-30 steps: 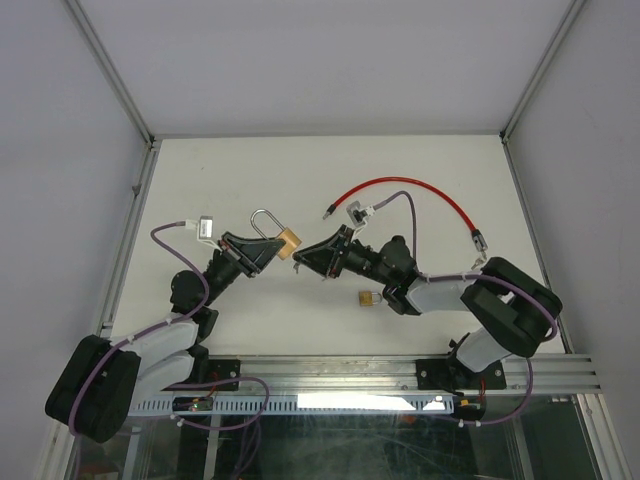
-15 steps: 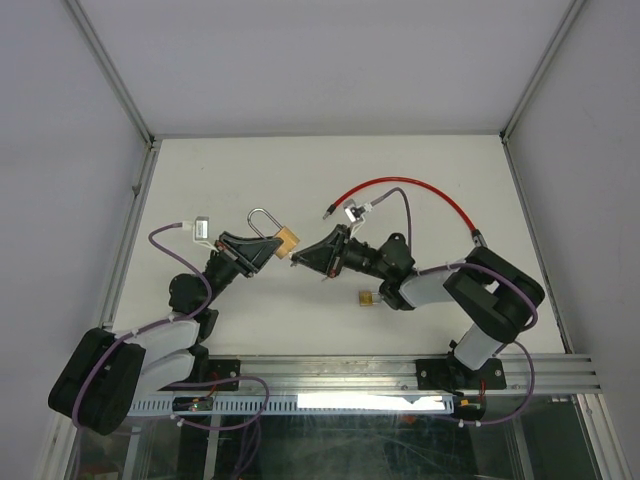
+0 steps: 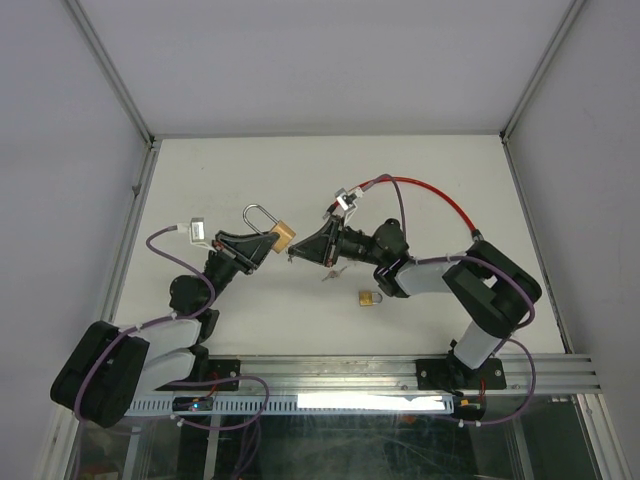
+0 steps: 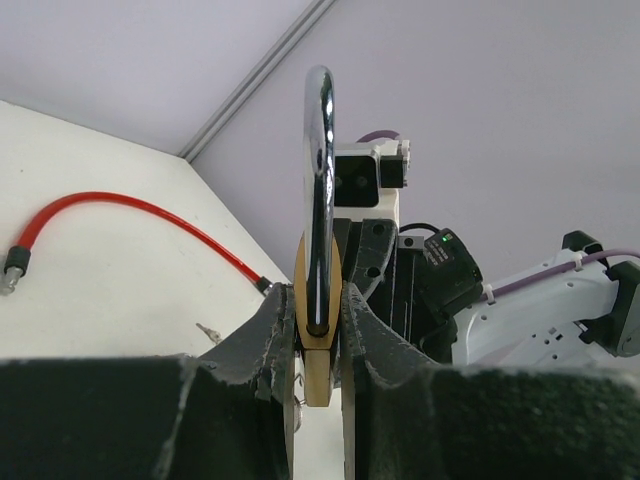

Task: Unlock with the key
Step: Unlock the lock.

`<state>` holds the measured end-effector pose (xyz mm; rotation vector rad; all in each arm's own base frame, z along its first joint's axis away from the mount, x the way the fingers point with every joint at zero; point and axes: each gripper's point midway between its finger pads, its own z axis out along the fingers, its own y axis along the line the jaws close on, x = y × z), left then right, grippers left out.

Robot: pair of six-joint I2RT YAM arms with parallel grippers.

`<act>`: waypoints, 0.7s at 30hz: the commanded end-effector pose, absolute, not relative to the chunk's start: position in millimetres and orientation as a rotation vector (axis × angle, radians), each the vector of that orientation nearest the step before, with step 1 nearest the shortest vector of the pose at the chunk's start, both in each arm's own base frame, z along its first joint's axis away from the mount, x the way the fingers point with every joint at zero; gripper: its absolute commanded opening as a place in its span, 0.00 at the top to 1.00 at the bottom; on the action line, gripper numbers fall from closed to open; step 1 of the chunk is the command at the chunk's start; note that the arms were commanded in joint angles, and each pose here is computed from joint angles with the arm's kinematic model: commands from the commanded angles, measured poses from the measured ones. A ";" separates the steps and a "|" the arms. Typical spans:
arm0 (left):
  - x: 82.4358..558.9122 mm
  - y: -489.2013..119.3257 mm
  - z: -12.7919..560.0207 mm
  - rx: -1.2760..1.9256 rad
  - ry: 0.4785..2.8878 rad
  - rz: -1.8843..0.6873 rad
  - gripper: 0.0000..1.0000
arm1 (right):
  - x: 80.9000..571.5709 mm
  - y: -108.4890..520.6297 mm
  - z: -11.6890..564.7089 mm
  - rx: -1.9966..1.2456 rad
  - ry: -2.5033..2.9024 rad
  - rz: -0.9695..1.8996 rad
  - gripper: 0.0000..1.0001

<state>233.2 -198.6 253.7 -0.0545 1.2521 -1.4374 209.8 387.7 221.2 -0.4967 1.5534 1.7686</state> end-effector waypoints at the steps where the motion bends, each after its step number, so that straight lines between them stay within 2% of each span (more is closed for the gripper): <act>1: 212.7 -202.2 285.1 0.012 1.136 -1.502 1.00 | 211.4 393.2 266.7 -0.519 1.393 1.790 0.99; 5: 235.3 -190.4 278.4 -0.133 1.204 -1.409 1.00 | 215.9 387.4 246.7 -0.600 1.451 1.623 0.73; 9: 245.2 -176.7 276.2 -0.247 1.217 -1.357 1.00 | 220.9 377.3 224.4 -0.708 1.497 1.419 0.58; 10: 248.7 -174.8 278.0 -0.267 1.222 -1.343 1.00 | 217.2 375.1 222.6 -0.710 1.528 1.418 0.58; 11: 250.6 -174.8 275.4 -0.275 1.242 -1.333 1.00 | 218.4 372.5 219.5 -0.739 1.531 1.364 0.50; 14: 254.6 -175.9 274.3 -0.301 1.275 -1.330 1.00 | 228.6 367.0 213.7 -0.883 1.443 1.079 0.41; 21: 263.1 -178.5 266.8 -0.357 1.352 -1.324 1.00 | 238.5 367.8 205.7 -1.057 1.278 0.591 0.40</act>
